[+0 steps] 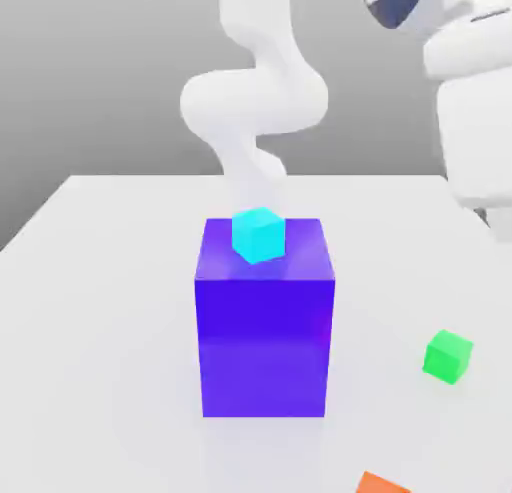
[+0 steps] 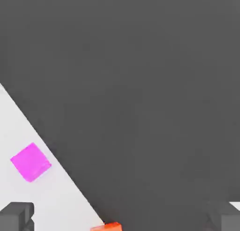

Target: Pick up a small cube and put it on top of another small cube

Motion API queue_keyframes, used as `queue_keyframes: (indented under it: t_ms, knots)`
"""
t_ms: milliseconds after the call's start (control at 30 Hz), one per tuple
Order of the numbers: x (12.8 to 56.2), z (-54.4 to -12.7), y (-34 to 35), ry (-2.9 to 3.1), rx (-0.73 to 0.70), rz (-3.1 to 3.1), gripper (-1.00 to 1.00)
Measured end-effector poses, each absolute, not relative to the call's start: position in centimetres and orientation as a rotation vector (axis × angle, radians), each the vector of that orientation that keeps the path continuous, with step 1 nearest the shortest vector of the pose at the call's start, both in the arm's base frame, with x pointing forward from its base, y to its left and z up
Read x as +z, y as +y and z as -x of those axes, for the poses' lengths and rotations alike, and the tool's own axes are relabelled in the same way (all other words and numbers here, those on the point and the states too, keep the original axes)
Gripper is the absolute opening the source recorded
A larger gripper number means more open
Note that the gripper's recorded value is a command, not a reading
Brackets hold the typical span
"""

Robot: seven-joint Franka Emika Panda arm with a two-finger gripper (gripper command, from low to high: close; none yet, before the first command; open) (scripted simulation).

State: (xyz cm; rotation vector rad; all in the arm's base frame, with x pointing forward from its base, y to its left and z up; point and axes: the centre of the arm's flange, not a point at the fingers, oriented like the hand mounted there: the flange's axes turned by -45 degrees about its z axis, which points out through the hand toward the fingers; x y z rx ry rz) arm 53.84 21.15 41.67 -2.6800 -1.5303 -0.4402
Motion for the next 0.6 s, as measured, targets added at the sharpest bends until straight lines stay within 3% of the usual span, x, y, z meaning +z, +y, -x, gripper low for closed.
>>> queue_keyframes:
  t_ms: [400,533,567,600]
  knots:
    - [21.1,-51.9,31.3,-2.197,-0.036,2.243,0.00]
    - [14.4,-51.5,32.0,-2.247,-0.002,2.196,0.00]
    - [13.3,-51.4,32.0,-2.248,-0.001,2.194,-1.00]
    - [13.3,-51.4,32.0,-2.248,-0.001,2.194,-1.00]
